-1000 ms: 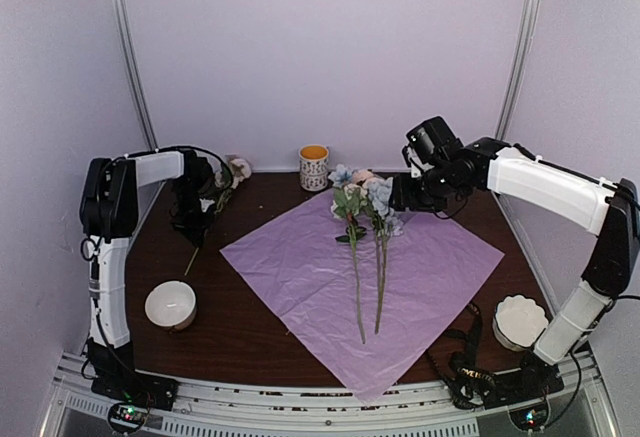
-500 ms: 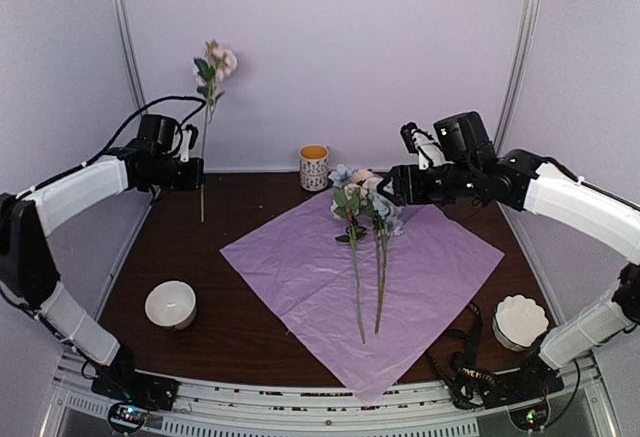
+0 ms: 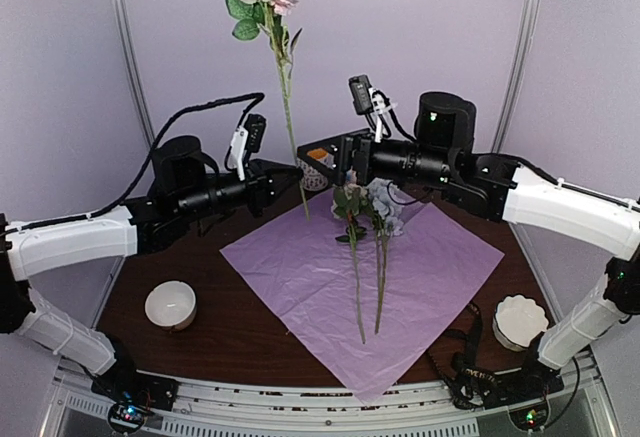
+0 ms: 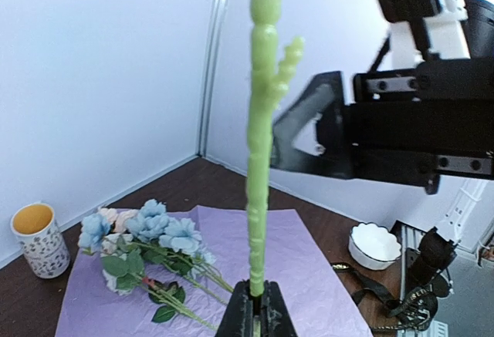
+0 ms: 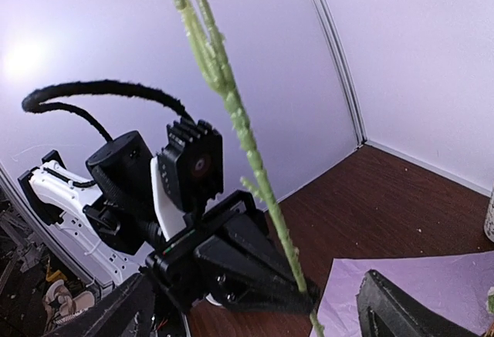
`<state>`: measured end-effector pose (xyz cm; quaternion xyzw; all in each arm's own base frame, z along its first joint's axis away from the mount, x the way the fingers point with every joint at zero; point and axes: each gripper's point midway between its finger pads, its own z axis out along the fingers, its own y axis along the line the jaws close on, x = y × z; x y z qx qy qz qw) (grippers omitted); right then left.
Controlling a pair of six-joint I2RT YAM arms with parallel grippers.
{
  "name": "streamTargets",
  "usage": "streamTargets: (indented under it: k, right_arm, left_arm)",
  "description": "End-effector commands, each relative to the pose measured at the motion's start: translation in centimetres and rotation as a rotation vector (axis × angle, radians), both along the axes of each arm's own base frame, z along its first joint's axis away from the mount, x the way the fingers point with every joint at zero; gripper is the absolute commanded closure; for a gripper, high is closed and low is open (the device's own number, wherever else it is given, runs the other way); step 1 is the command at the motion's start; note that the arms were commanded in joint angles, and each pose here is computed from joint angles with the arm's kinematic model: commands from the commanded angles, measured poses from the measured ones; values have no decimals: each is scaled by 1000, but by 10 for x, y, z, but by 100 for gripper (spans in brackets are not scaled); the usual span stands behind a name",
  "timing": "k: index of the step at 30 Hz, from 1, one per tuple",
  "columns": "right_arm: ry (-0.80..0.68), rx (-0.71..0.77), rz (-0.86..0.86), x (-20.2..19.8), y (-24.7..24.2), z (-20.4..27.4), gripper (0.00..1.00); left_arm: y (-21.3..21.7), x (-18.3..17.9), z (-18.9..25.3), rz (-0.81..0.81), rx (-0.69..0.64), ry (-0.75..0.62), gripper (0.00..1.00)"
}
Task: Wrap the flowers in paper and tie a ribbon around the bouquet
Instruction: Pass from the left arm to the right
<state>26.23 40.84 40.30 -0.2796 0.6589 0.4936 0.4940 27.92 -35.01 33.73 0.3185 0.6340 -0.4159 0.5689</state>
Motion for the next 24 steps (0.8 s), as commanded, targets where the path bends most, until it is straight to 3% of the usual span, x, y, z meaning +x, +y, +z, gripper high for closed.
streamTargets:
  k: [1, 5, 9, 11, 12, 13, 15, 16, 17, 21, 24]
  right_arm:
    - [-42, 123, -35, 11, 6, 34, 9]
    - [2, 90, -47, 21, 16, 25, 29]
    - [18, 110, -101, 29, 10, 24, 71]
    - [35, 99, -133, 34, 6, 20, 97]
    - [47, 83, -142, 34, 5, 17, 100]
    - [61, 63, -162, 37, 1, 12, 100]
    - [107, -4, -228, 44, -9, -8, 100]
    - [139, -46, -275, 51, -17, -23, 100]
    - [183, -102, -326, 58, -26, -44, 100]
    - [467, -300, -426, 80, -56, -147, 100]
    - [620, -375, -390, 78, -57, -206, 100]
  left_arm:
    - [-18, -19, 23, -102, -75, -98, 100]
    - [-31, -29, 14, -178, -53, -65, 100]
    - [-34, -36, 1, -215, -28, -45, 100]
    - [-33, -37, -7, -214, -8, -24, 100]
    - [-33, -38, -11, -215, 4, -11, 100]
    - [-31, -38, -14, -213, 15, 1, 91]
    - [-27, -38, -22, -193, 36, 30, 36]
    - [-24, -37, -26, -182, 46, 46, 16]
    - [-20, -34, -32, -170, 56, 66, 5]
    - [12, 17, -82, 73, 171, 264, 2]
    - [58, 60, -150, 320, 372, 470, 2]
